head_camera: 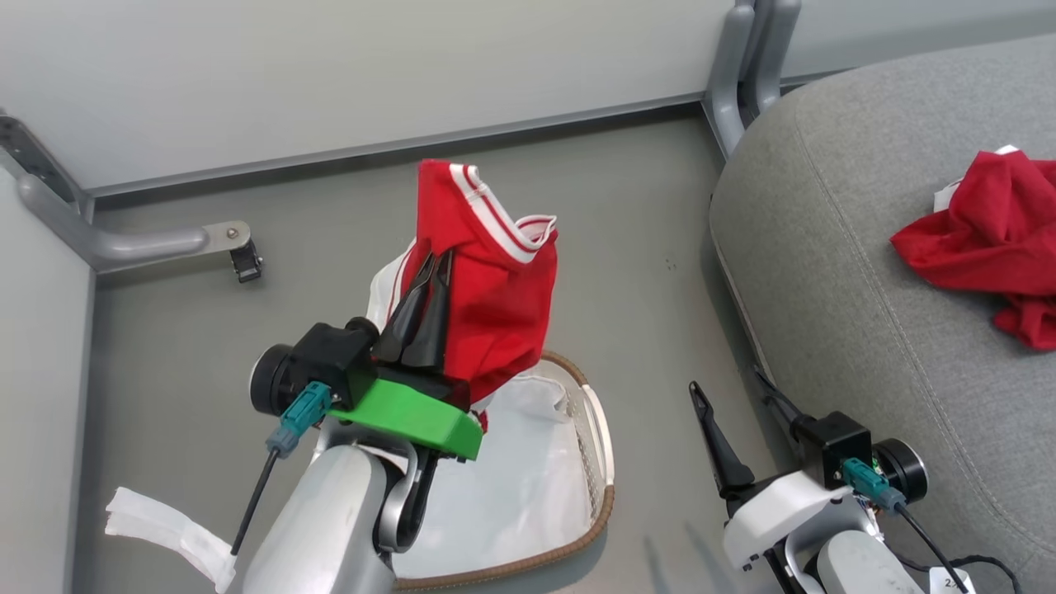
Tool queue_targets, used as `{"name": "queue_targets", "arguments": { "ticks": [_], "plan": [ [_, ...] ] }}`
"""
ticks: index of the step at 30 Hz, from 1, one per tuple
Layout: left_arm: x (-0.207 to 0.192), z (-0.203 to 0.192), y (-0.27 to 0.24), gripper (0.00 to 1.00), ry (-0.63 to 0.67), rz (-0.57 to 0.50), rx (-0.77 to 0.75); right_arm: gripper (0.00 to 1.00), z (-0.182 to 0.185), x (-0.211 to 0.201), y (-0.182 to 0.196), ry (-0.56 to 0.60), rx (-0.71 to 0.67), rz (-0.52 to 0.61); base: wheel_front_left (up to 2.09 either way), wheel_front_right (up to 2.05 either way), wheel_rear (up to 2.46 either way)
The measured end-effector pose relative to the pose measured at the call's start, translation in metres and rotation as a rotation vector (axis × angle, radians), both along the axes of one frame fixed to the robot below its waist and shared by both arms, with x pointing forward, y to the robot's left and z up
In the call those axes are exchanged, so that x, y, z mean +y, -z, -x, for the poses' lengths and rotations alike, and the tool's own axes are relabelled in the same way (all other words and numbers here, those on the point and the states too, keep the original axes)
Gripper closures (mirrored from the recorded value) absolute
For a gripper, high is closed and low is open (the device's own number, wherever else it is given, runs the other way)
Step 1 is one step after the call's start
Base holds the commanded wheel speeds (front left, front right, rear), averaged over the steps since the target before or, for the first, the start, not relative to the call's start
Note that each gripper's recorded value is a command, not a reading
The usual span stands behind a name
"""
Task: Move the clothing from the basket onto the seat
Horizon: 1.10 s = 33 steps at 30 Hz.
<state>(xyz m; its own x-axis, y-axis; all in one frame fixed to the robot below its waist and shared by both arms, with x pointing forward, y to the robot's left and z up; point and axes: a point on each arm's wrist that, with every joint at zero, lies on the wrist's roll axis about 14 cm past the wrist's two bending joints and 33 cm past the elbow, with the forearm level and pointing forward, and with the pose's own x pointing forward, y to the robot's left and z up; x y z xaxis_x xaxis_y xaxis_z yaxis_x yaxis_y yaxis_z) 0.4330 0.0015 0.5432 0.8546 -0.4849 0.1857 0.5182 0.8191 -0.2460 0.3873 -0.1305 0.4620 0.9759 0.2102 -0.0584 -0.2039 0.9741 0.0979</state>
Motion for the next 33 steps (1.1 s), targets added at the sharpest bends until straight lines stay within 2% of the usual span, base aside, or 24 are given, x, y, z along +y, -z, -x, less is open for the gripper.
{"name": "queue_targets", "arguments": {
  "ticks": [9,13,22,33],
  "plan": [
    [-0.005,0.010,-0.039,1.00,0.013,0.048,-0.092,0.00,0.005,0.019,-0.007,-0.057,-0.022,-0.002,0.00,0.00,0.00],
    [-0.009,0.013,-0.040,1.00,0.027,0.063,-0.087,0.00,0.002,0.049,-0.022,-0.151,-0.068,-0.012,0.00,0.00,0.00],
    [-0.010,0.020,-0.031,1.00,0.041,0.064,-0.055,0.00,-0.006,0.138,-0.073,-0.441,-0.216,-0.026,0.00,0.00,0.00],
    [-0.012,0.028,-0.028,1.00,0.056,0.085,-0.030,0.00,-0.014,0.171,-0.066,-0.563,-0.221,0.056,0.00,0.00,0.00]
  ]
}}
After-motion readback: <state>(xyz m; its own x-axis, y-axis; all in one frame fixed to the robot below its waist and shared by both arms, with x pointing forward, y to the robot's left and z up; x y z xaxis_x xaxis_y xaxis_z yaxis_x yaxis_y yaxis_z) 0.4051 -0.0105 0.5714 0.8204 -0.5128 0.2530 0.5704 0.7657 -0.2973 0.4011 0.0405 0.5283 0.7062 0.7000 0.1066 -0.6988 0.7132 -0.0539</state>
